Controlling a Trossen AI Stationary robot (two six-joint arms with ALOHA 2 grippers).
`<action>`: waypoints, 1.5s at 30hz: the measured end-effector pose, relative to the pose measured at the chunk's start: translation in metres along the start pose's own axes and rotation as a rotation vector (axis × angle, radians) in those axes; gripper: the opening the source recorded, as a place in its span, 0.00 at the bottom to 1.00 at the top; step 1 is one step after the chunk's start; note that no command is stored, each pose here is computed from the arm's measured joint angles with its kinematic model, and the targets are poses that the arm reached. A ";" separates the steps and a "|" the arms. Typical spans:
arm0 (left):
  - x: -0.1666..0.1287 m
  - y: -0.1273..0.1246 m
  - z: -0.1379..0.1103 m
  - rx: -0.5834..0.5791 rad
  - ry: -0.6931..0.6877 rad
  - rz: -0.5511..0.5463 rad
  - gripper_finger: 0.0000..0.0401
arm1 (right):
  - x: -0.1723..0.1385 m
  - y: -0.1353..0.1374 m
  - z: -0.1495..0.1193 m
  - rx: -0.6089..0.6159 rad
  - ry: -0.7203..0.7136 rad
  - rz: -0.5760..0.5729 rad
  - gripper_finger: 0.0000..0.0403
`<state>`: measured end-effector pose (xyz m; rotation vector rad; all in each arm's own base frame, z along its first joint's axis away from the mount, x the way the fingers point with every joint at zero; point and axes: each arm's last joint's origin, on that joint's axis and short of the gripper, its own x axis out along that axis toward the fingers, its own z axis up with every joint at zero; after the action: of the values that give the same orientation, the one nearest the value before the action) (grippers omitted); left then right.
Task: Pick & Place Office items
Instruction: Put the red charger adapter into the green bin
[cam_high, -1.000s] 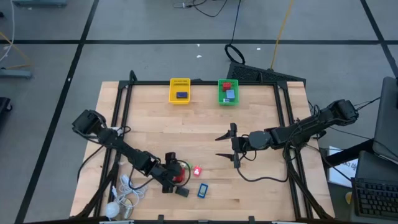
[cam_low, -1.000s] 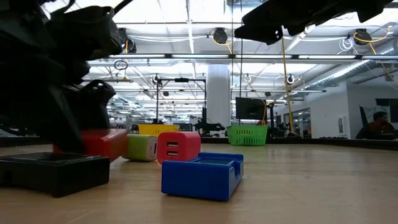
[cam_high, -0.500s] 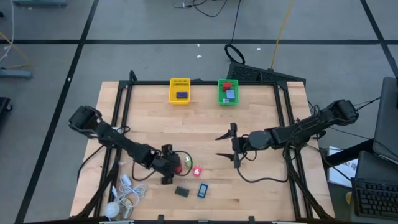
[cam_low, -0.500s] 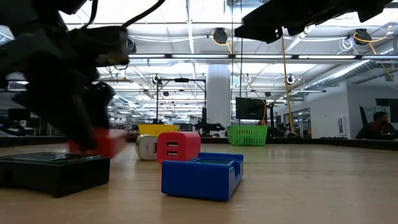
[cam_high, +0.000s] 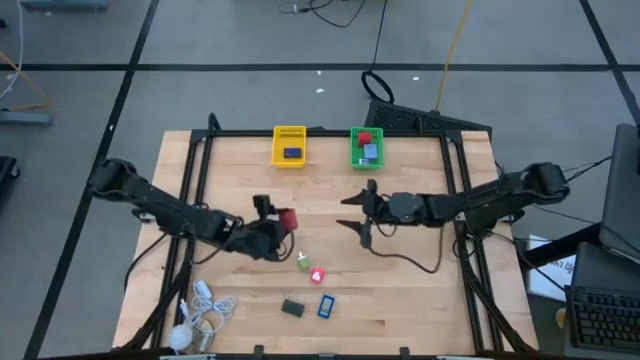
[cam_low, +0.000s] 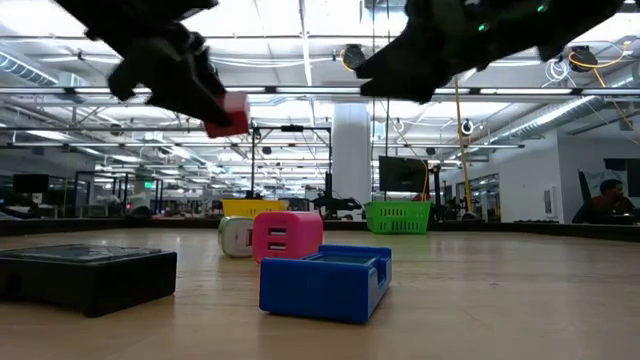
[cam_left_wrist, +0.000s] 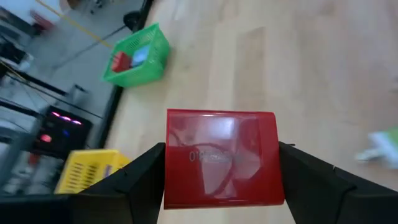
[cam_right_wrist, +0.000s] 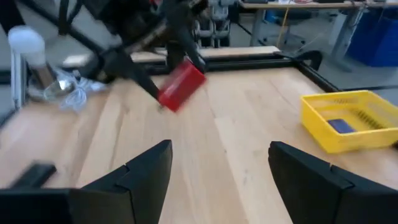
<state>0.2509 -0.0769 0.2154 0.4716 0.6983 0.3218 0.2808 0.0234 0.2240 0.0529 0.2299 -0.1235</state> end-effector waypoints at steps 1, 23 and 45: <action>0.004 0.004 0.001 0.022 -0.002 0.007 0.66 | 0.007 -0.002 -0.002 0.023 -0.020 0.016 0.63; 0.043 0.018 0.027 0.252 -0.183 0.166 0.65 | 0.080 -0.020 -0.021 0.255 -0.244 0.109 0.63; 0.038 0.013 0.030 0.114 -0.233 0.124 0.75 | 0.090 -0.022 -0.014 0.251 -0.161 0.135 0.29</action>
<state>0.2968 -0.0585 0.2222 0.6511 0.4625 0.3383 0.3616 -0.0080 0.1889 0.3060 0.0488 -0.0208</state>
